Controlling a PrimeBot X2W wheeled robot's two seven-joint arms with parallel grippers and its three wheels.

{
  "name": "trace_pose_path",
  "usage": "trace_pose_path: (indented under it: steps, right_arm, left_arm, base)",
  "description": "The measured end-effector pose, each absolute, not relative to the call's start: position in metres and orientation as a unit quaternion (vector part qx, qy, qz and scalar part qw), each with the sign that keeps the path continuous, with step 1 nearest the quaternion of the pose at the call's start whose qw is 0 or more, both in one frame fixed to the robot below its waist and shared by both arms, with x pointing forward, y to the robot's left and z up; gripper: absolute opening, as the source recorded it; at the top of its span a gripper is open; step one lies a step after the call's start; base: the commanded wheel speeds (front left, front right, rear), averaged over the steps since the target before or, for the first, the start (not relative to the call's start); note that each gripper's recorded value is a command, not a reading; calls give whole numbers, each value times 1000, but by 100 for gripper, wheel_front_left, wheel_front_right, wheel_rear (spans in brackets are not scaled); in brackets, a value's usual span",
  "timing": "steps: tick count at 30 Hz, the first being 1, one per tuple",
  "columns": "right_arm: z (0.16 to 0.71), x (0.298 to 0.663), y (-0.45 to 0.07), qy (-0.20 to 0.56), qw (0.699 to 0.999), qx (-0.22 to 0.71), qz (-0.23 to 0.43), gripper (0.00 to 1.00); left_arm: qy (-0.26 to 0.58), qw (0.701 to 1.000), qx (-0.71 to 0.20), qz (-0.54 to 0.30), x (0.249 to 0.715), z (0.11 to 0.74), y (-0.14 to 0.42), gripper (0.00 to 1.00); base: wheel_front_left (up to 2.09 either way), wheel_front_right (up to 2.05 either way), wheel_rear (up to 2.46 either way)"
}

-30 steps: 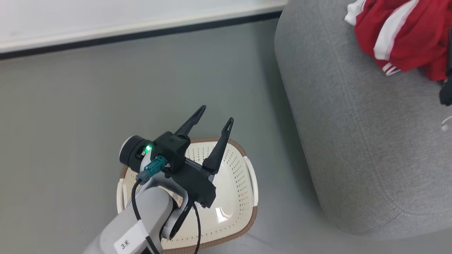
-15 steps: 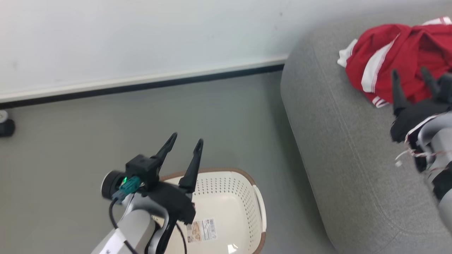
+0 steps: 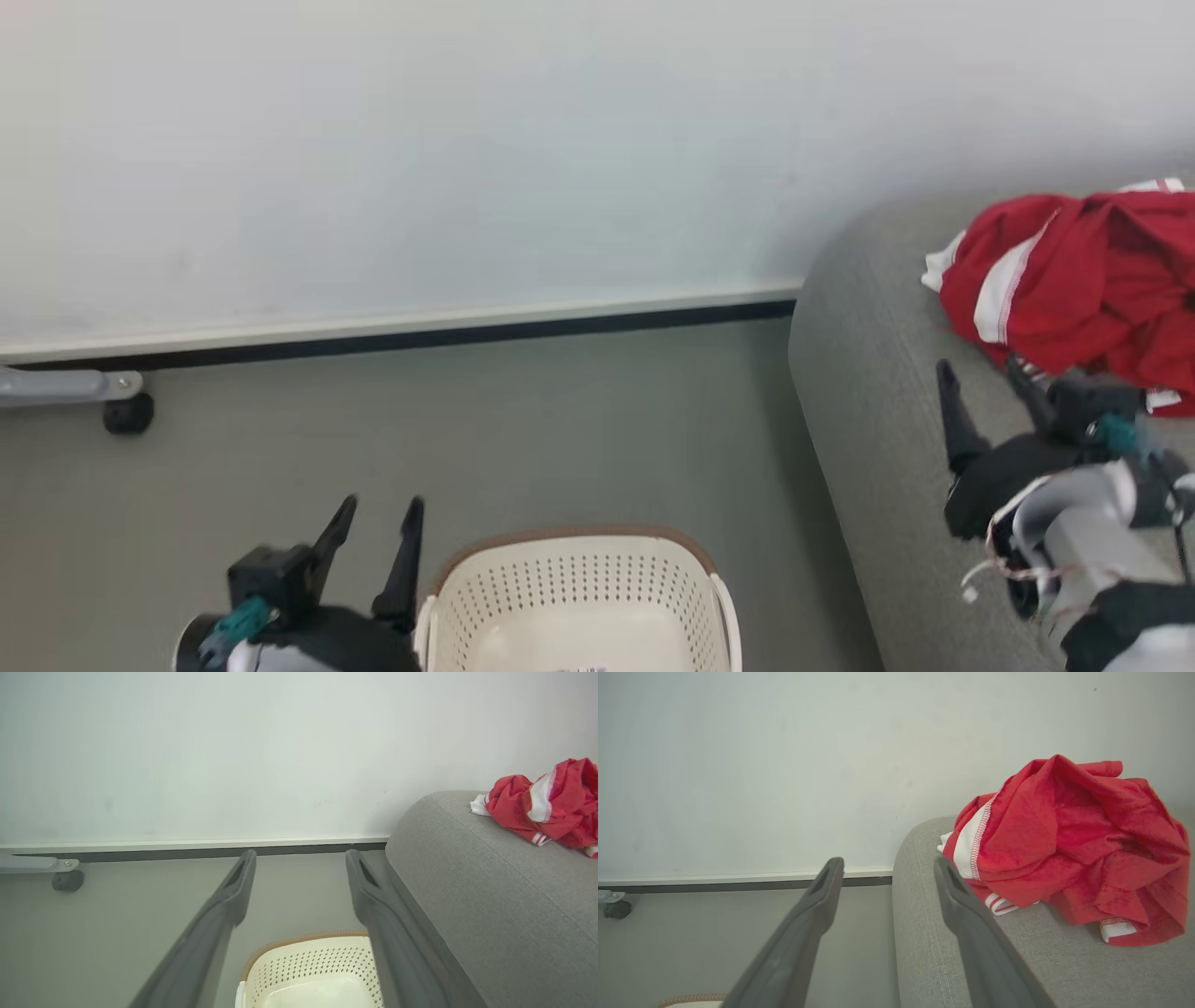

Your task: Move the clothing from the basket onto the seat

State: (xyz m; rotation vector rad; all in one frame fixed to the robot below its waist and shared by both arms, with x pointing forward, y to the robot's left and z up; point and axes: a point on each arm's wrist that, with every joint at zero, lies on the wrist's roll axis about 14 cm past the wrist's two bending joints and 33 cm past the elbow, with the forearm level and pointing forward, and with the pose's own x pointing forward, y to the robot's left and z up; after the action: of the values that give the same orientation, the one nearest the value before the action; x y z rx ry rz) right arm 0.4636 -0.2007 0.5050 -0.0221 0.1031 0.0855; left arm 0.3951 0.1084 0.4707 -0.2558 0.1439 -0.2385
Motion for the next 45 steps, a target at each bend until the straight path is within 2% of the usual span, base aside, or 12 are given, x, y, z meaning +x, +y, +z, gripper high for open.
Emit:
trace_pose_path:
  steps: [8,23,33,45]
  right_arm:
    - [501,423,-166,31,998,25,55,100]
    - [501,366,-138,-2,995,73,66,100]
    - [508,345,-143,-23,995,76,59,100]
    - [516,336,-172,-44,996,71,12,100]
  left_arm:
    - [59,989,-125,-59,356,471,157,100]
    - [34,993,-117,-1,320,476,200,100]
    - [17,995,-99,21,315,483,213,100]
    - [8,996,-83,13,318,488,207,100]
  base:
    - [0,0,0]
    - [0,0,0]
    - [0,0,0]
    - [0,0,0]
